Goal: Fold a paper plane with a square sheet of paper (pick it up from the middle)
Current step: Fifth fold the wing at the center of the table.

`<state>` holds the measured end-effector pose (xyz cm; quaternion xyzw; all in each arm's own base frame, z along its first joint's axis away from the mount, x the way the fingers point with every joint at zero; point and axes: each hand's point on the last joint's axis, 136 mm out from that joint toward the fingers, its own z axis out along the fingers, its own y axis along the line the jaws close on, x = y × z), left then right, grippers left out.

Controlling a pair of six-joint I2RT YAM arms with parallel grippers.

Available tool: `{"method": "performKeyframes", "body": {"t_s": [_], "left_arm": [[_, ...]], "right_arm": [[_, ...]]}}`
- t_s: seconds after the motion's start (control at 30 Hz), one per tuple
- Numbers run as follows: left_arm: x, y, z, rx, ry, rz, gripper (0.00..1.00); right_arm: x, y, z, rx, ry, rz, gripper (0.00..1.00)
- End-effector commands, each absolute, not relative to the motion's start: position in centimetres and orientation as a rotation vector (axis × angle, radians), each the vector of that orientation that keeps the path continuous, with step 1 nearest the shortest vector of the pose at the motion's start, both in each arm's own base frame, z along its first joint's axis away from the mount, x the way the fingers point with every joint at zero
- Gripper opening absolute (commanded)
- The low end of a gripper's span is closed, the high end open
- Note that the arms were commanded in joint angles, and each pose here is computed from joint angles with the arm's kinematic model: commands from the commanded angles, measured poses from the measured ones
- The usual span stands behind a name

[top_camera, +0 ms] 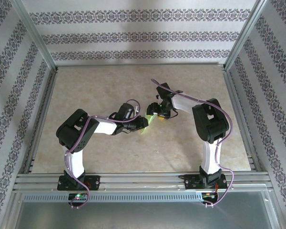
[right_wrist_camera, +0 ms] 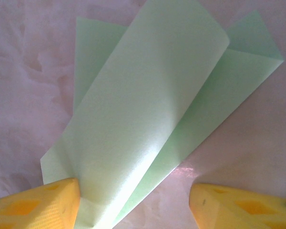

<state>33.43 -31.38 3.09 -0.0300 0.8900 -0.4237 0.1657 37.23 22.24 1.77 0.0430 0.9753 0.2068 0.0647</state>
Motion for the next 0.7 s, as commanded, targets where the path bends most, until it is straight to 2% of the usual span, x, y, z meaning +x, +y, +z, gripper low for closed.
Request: {"method": "performKeyframes", "body": {"t_s": [0.0, 0.37, 0.67], "left_arm": [[33.2, -29.9, 1.2, -0.078, 2.612, -1.084, 0.22], [34.1, -29.4, 2.1, -0.174, 2.603, -1.237, 0.13], [34.5, -29.7, 3.1, -0.248, 2.592, -1.38, 0.1]], "right_arm": [[34.7, 19.4, -3.5, 0.216, 3.092, 0.408, 0.72], [34.9, 19.3, -3.3, 0.238, 3.087, 0.467, 0.72], [35.1, 19.5, -3.2, 0.216, 3.085, 0.502, 0.72]]}}
